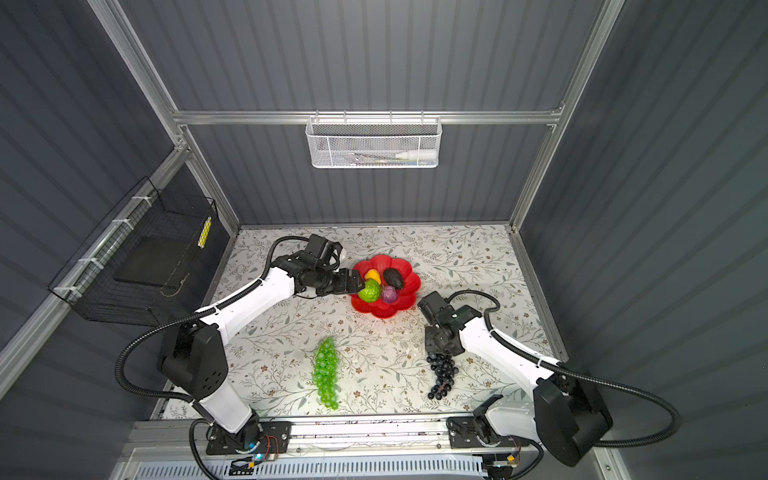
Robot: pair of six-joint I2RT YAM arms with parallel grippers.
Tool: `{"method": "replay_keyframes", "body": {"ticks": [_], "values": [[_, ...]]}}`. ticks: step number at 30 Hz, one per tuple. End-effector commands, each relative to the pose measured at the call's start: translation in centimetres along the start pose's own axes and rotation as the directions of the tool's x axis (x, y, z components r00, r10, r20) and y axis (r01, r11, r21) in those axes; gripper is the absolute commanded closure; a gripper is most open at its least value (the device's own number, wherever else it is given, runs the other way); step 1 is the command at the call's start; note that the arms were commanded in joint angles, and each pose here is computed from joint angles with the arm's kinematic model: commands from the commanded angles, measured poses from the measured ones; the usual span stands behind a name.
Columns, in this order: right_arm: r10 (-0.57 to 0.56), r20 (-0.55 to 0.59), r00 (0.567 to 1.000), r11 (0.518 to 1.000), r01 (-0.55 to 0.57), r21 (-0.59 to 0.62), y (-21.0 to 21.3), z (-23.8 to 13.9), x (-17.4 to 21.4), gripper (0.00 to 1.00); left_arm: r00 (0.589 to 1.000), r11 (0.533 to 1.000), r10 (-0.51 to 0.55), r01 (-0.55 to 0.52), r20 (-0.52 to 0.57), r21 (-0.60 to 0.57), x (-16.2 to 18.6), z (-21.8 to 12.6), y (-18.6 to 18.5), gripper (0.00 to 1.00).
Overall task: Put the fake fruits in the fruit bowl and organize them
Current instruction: 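Release the custard apple while the right gripper grasps the dark grapes, then carry the dark grapes over the red bowl with the right gripper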
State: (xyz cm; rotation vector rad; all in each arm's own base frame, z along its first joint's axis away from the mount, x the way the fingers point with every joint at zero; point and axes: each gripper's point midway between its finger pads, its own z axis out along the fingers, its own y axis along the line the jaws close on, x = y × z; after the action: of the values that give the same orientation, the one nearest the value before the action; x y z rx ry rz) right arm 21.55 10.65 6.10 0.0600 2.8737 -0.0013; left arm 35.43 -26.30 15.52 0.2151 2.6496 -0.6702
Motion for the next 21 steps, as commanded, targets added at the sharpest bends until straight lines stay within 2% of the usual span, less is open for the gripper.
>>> {"method": "replay_keyframes", "body": {"ticks": [1,8,21], "values": [[-0.002,-0.004,1.0,0.999,0.003,0.032,-0.7,0.3,0.5,0.81,1.0,1.0,-0.022,0.022,-0.014,0.019,0.3,0.1,0.1,0.04],[0.006,0.023,1.0,1.0,-0.007,0.021,-0.8,-0.5,0.2,0.99,0.999,0.999,-0.032,0.033,-0.02,0.018,0.3,0.4,0.2,0.05],[0.015,0.099,0.995,1.0,-0.012,-0.029,-0.6,-3.2,-0.7,1.0,0.999,0.999,-0.042,0.042,-0.02,-0.004,0.5,0.2,0.6,0.05]]}}
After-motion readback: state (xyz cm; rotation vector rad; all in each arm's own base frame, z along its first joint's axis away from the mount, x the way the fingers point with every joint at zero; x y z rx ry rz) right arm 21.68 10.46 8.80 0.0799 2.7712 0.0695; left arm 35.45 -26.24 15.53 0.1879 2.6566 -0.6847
